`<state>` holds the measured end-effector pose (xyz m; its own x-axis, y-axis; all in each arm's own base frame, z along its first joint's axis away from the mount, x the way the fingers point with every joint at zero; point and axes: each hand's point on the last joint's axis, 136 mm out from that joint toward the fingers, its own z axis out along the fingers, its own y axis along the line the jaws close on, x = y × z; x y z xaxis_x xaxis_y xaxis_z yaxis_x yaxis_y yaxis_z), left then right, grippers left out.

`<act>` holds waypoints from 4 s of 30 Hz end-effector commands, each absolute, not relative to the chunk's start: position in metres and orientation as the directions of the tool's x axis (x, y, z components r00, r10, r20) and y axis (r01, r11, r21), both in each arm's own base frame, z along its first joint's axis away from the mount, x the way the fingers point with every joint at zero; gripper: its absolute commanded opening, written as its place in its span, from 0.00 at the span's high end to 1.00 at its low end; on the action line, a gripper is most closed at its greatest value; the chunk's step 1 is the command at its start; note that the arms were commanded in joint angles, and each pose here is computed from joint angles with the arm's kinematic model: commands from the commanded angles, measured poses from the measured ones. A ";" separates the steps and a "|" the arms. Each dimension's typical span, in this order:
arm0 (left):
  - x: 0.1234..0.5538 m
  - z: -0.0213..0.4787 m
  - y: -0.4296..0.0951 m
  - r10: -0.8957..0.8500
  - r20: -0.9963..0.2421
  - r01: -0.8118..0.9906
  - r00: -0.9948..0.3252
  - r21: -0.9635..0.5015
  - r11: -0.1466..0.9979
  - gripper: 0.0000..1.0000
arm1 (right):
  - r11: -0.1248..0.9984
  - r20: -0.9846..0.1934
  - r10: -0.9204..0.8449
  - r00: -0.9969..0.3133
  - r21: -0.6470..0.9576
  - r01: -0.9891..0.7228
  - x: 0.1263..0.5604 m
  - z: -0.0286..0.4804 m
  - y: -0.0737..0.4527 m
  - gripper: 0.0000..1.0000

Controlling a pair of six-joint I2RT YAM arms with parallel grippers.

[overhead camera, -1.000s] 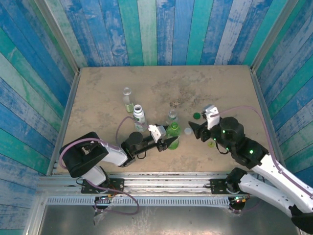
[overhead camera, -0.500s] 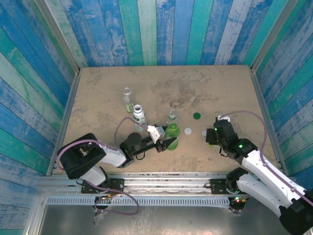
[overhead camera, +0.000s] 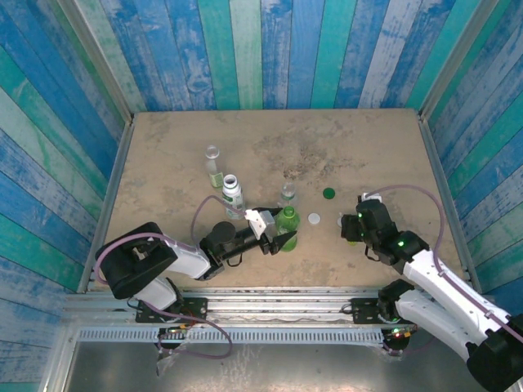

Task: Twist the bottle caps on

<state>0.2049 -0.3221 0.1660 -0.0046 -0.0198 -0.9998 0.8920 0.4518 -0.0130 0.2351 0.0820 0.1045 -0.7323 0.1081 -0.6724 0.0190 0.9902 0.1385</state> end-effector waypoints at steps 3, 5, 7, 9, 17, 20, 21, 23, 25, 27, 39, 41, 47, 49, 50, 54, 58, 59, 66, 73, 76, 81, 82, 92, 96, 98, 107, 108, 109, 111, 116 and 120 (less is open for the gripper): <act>0.206 0.182 -0.326 -0.069 -0.997 0.894 0.025 -0.008 0.447 0.20 | 0.988 -0.672 0.124 -0.730 0.155 0.024 0.235 0.101 0.082 0.25; 0.206 0.181 -0.328 -0.066 -0.998 0.897 0.023 -0.008 0.441 0.20 | 0.988 -0.671 0.121 -0.731 0.153 0.023 0.235 0.101 0.082 0.25; 0.206 0.180 -0.329 -0.066 -0.998 0.899 0.022 -0.010 0.437 0.21 | 0.988 -0.671 0.122 -0.731 0.155 0.022 0.235 0.100 0.083 0.25; 0.207 0.178 -0.331 -0.063 -0.998 0.902 0.018 -0.011 0.432 0.23 | 0.988 -0.671 0.122 -0.732 0.155 0.023 0.234 0.100 0.082 0.25; 0.209 0.172 -0.335 -0.049 -0.999 0.903 0.008 -0.014 0.430 0.25 | 0.988 -0.681 0.119 -0.722 0.151 0.020 0.235 0.103 0.081 0.25; 0.209 0.170 -0.336 -0.046 -0.999 0.904 0.007 -0.013 0.427 0.22 | 0.989 -0.682 0.117 -0.721 0.149 0.019 0.235 0.104 0.081 0.25; 0.209 0.170 -0.336 -0.044 -0.999 0.904 0.007 -0.013 0.427 0.23 | 0.988 -0.683 0.118 -0.721 0.150 0.019 0.235 0.104 0.081 0.25; 0.209 0.170 -0.337 -0.044 -0.999 0.906 0.007 -0.013 0.423 0.26 | 0.988 -0.683 0.118 -0.721 0.150 0.019 0.235 0.103 0.081 0.25; 0.208 0.171 -0.337 -0.047 -0.999 0.907 0.009 -0.012 0.422 0.30 | 0.988 -0.684 0.120 -0.720 0.152 0.020 0.235 0.104 0.081 0.25; 0.209 0.170 -0.337 -0.043 -0.999 0.907 0.008 -0.011 0.422 0.33 | 0.988 -0.684 0.122 -0.720 0.154 0.021 0.235 0.104 0.081 0.25; 0.206 0.170 -0.335 -0.043 -0.999 0.907 0.016 -0.004 0.420 0.38 | 0.981 -0.628 0.191 -0.754 0.146 0.127 0.225 0.081 0.066 0.26; 0.207 0.170 -0.334 -0.042 -0.999 0.906 0.015 -0.004 0.423 0.38 | 0.979 -0.604 0.203 -0.771 0.142 0.146 0.223 0.072 0.064 0.29; 0.207 0.169 -0.333 -0.040 -0.999 0.903 0.015 -0.004 0.429 0.38 | 0.980 -0.535 0.197 -0.821 0.129 0.151 0.221 0.049 0.067 0.42; 0.207 0.169 -0.332 -0.039 -0.999 0.903 0.016 -0.002 0.430 0.38 | 0.982 -0.511 0.190 -0.838 0.118 0.151 0.221 0.043 0.068 0.45; 0.207 0.169 -0.332 -0.038 -0.999 0.903 0.016 -0.002 0.431 0.38 | 0.983 -0.502 0.185 -0.845 0.111 0.149 0.221 0.040 0.068 0.45; 0.207 0.170 -0.333 -0.039 -0.999 0.902 0.016 -0.002 0.431 0.38 | 0.986 -0.464 0.166 -0.870 0.098 0.136 0.220 0.033 0.071 0.48; 0.207 0.169 -0.332 -0.037 -0.999 0.901 0.016 -0.002 0.433 0.38 | 0.987 -0.427 0.158 -0.890 0.095 0.129 0.219 0.027 0.074 0.51; 0.207 0.170 -0.332 -0.038 -0.999 0.901 0.016 -0.002 0.433 0.38 | 0.987 -0.419 0.154 -0.895 0.096 0.125 0.219 0.026 0.075 0.52; 0.207 0.168 -0.331 -0.029 -0.999 0.899 0.013 -0.001 0.438 0.37 | 0.990 -0.383 0.139 -0.913 0.086 0.114 0.217 0.021 0.078 0.61; 0.208 0.168 -0.331 -0.031 -0.999 0.899 0.014 -0.001 0.439 0.37 | 0.990 -0.381 0.140 -0.914 0.083 0.117 0.217 0.021 0.077 0.70; 0.208 0.168 -0.331 -0.030 -0.999 0.899 0.013 -0.001 0.438 0.37 | 0.990 -0.375 0.135 -0.917 0.079 0.113 0.217 0.020 0.077 0.69; 0.208 0.167 -0.331 -0.026 -1.000 0.898 0.012 -0.001 0.440 0.37 | 0.991 -0.379 0.127 -0.917 0.083 0.103 0.217 0.023 0.078 0.70; 0.208 0.166 -0.331 -0.025 -1.000 0.898 0.011 -0.001 0.440 0.37 | 0.991 -0.381 0.125 -0.916 0.087 0.099 0.217 0.025 0.079 0.70; 0.208 0.165 -0.331 -0.025 -1.000 0.897 0.009 -0.003 0.443 0.37 | 0.983 -0.445 0.053 -0.894 0.182 -0.032 0.224 0.074 0.101 0.69; 0.209 0.166 -0.331 -0.026 -1.000 0.897 0.009 -0.003 0.443 0.37 | 0.970 -0.479 0.027 -0.878 0.224 -0.093 0.226 0.100 0.111 0.69; 0.209 0.165 -0.332 -0.024 -1.000 0.897 0.008 -0.003 0.441 0.36 | 0.959 -0.494 0.006 -0.869 0.250 -0.136 0.226 0.111 0.119 0.68; 0.209 0.163 -0.332 -0.015 -1.000 0.897 0.009 0.001 0.443 0.36 | 0.899 -0.603 -0.080 -0.794 0.300 -0.319 0.229 0.176 0.159 0.67; 0.209 0.163 -0.332 -0.016 -1.000 0.896 0.010 0.002 0.443 0.36 | 0.890 -0.614 -0.087 -0.785 0.305 -0.337 0.229 0.183 0.163 0.67; 0.209 0.163 -0.332 -0.013 -1.000 0.896 0.010 0.003 0.443 0.36 | 0.881 -0.625 -0.091 -0.775 0.313 -0.355 0.228 0.189 0.168 0.67; 0.210 0.162 -0.332 -0.013 -1.000 0.896 0.010 0.003 0.444 0.36 | 0.856 -0.643 -0.100 -0.760 0.333 -0.394 0.227 0.203 0.178 0.67; 0.210 0.162 -0.333 -0.013 -1.000 0.897 0.010 0.003 0.442 0.36 | 0.786 -0.692 -0.148 -0.707 0.351 -0.508 0.218 0.236 0.210 0.67; 0.210 0.161 -0.333 -0.013 -1.000 0.897 0.009 0.003 0.443 0.36 | 0.746 -0.705 -0.199 -0.680 0.341 -0.572 0.214 0.248 0.235 0.67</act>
